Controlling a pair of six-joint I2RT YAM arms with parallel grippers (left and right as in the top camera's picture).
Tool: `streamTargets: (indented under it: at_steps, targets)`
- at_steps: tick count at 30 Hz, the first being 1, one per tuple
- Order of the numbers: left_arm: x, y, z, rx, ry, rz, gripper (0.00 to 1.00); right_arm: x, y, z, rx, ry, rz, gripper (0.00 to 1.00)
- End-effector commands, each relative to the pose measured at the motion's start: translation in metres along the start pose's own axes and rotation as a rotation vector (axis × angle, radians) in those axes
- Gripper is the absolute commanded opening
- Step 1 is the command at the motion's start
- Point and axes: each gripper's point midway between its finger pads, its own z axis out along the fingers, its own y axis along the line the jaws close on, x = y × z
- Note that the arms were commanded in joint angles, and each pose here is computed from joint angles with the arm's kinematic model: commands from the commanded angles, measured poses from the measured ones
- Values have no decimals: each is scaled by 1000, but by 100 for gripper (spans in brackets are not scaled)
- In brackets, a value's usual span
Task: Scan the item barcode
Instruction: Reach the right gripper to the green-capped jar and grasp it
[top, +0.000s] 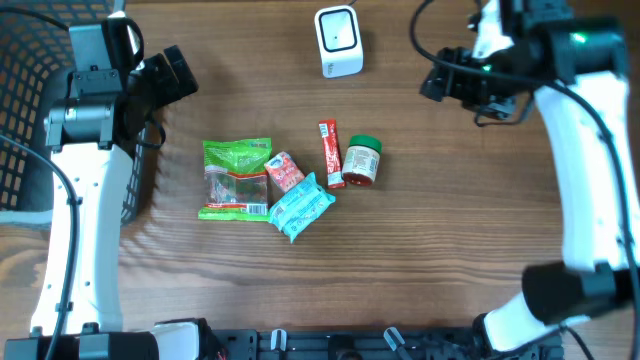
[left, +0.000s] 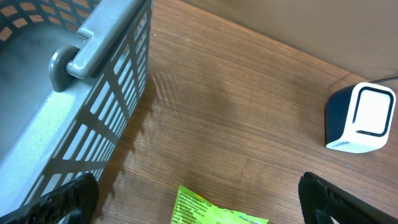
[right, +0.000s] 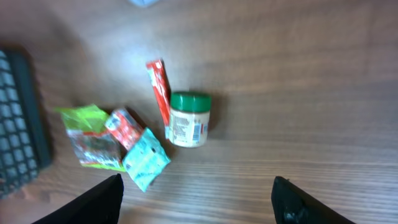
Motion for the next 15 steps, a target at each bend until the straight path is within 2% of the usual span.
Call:
streamTargets:
  at_steps: [1,4,7,15]
  targets:
    - [-5,1,-5,1,-20,5,100,14,19,59,15,178,-6,81]
    - [-5,1,-5,1,-20,5,100,29,23,128,79,327,-18,94]
    - [-5,1,-5,1,-20,5,100,38,17,175,123,413,6,96]
    - [-5,1,-5,1,-20,5,100,42,13,221,123,439,28,99]
